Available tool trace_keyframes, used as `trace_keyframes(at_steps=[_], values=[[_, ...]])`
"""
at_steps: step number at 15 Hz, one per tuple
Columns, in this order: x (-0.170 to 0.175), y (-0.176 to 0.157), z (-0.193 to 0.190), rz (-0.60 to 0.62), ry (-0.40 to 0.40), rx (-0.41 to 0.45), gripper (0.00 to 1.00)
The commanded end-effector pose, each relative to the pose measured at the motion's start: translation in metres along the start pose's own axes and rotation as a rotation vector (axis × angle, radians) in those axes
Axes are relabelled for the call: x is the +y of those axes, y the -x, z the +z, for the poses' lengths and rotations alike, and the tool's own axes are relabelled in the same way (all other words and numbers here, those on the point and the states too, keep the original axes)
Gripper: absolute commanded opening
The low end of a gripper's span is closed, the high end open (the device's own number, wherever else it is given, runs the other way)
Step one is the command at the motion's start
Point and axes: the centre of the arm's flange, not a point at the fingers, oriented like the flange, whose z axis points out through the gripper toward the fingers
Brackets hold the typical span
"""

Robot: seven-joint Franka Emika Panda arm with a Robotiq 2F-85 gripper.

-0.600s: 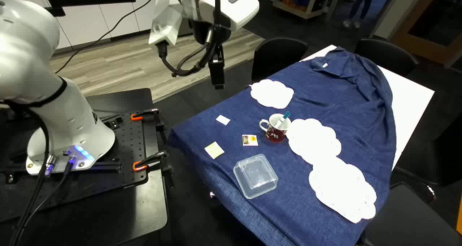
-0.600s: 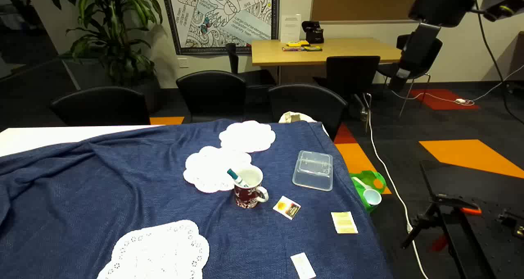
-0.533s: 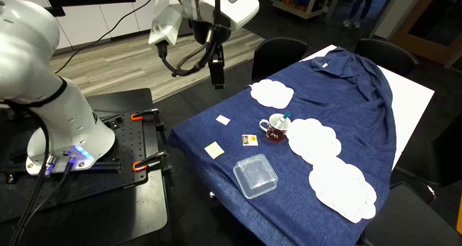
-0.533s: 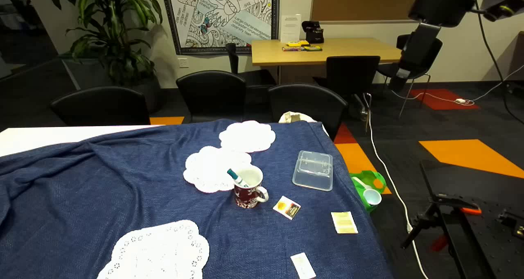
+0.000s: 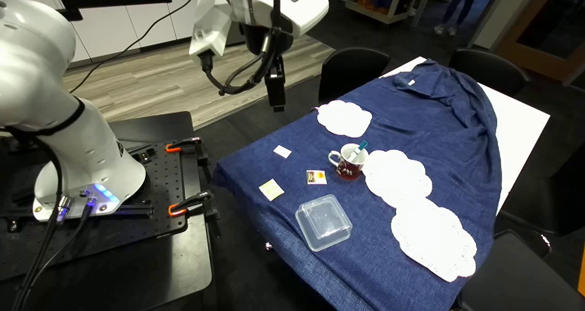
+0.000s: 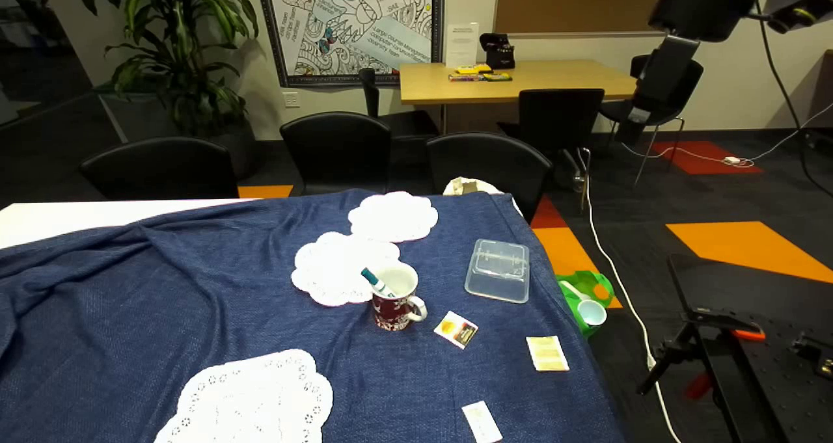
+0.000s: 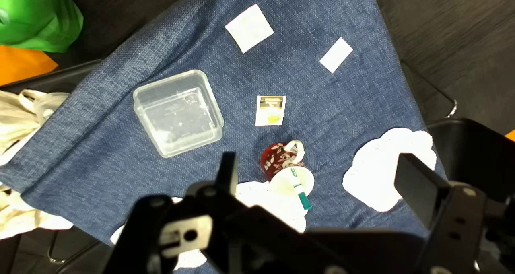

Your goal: Remove the marker from the cup and put it on the table

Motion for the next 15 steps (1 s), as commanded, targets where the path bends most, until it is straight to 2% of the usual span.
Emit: trace_keyframes(at_steps=[1,7,12,15], values=[[-0.006,-0.021,-0.008,-0.047,0.038,0.078,1.00],[-0.021,-0.075,-0.016,-0.206,0.135,0.186,1.00],[-0.036,-0.115,0.014,-0.267,0.151,0.315,1.00],[-0.040,-0.131,0.047,-0.271,0.167,0.351,1.00]])
